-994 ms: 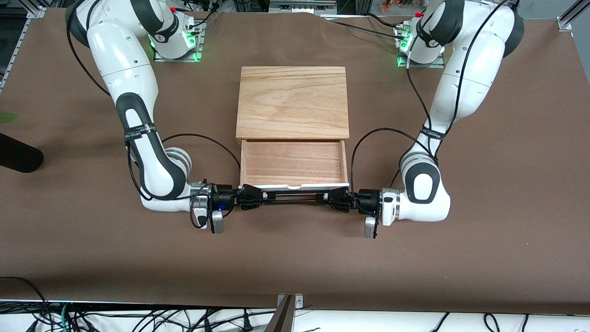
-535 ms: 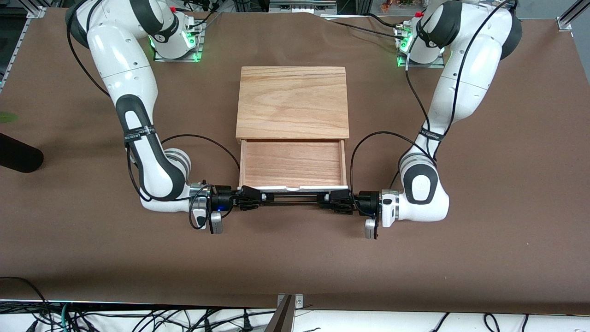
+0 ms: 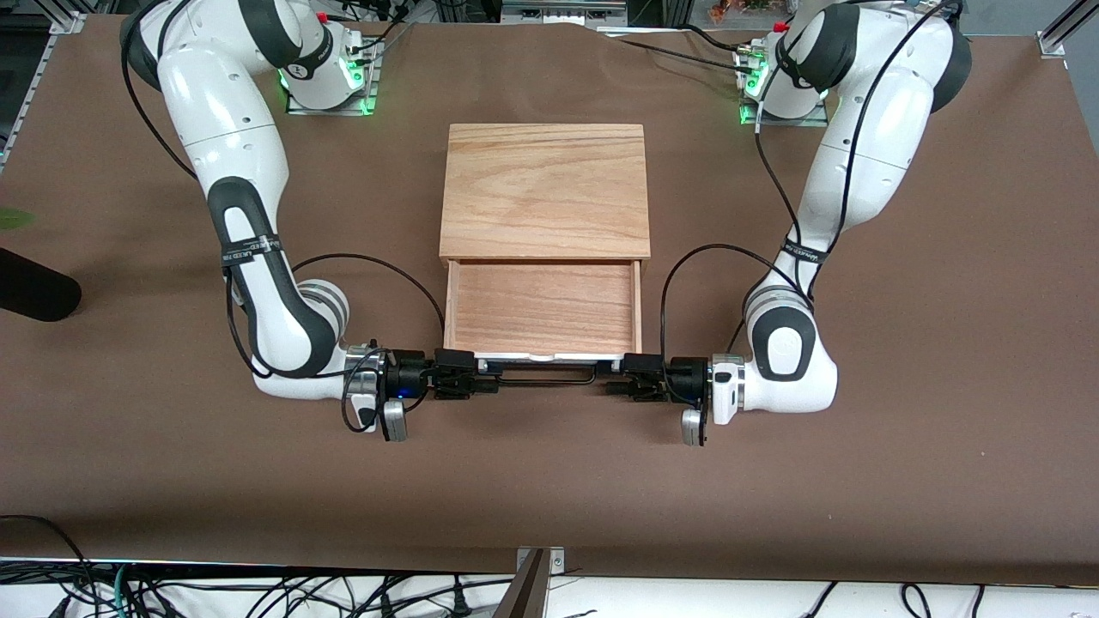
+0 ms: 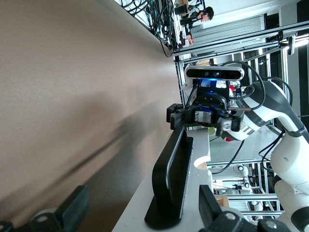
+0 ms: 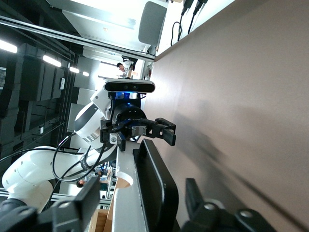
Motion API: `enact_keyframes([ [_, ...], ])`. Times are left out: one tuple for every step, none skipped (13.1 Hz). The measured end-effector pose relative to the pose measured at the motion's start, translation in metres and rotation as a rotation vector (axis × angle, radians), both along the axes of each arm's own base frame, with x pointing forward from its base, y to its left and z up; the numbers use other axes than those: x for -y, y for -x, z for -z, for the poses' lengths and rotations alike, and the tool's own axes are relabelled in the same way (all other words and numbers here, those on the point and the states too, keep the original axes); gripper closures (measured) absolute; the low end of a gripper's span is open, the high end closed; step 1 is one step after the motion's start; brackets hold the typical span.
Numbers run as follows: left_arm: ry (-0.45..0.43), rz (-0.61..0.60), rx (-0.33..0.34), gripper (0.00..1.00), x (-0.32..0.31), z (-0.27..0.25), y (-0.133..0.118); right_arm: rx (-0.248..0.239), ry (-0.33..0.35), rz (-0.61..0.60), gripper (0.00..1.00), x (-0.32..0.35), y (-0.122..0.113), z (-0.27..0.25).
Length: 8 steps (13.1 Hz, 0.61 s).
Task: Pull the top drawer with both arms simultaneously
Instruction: 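Open both grippers and draw them back from the handle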
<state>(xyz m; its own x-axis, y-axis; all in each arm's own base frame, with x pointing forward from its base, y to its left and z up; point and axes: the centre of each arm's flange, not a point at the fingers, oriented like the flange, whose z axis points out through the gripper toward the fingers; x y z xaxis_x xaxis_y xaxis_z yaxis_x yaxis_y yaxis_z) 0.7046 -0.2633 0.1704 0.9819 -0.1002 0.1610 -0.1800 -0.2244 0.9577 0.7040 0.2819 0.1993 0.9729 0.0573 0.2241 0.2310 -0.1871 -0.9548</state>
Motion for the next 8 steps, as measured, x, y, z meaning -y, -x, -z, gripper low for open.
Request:
enact_keyframes([
  [0.0, 0.0, 0.0, 0.0, 0.0, 0.0, 0.0, 0.001, -0.001, -0.001, 0.06, 0.0, 0.0, -0.001],
  [0.0, 0.0, 0.0, 0.0, 0.0, 0.0, 0.0, 0.003, -0.001, -0.002, 0.0, 0.0, -0.001, -0.001],
  [0.0, -0.001, -0.002, 0.0, 0.0, 0.0, 0.0, 0.007, 0.003, -0.006, 0.0, 0.0, -0.001, -0.003],
  [-0.002, -0.002, -0.006, 0.0, 0.0, -0.001, -0.001, 0.006, 0.02, -0.016, 0.0, 0.001, -0.002, -0.004],
  [-0.018, 0.001, -0.01, 0.0, -0.003, -0.001, -0.002, -0.003, 0.048, -0.029, 0.0, 0.004, -0.003, -0.005],
  [-0.059, 0.016, -0.012, 0.0, -0.009, -0.004, -0.004, -0.013, 0.084, -0.04, 0.0, 0.01, -0.006, -0.012],
  [-0.111, 0.033, -0.016, 0.0, -0.016, -0.008, -0.007, -0.019, 0.128, -0.052, 0.0, 0.018, -0.01, -0.024],
  [-0.16, 0.048, -0.012, 0.0, -0.024, -0.017, -0.012, -0.019, 0.177, -0.066, 0.0, 0.027, -0.014, -0.038],
])
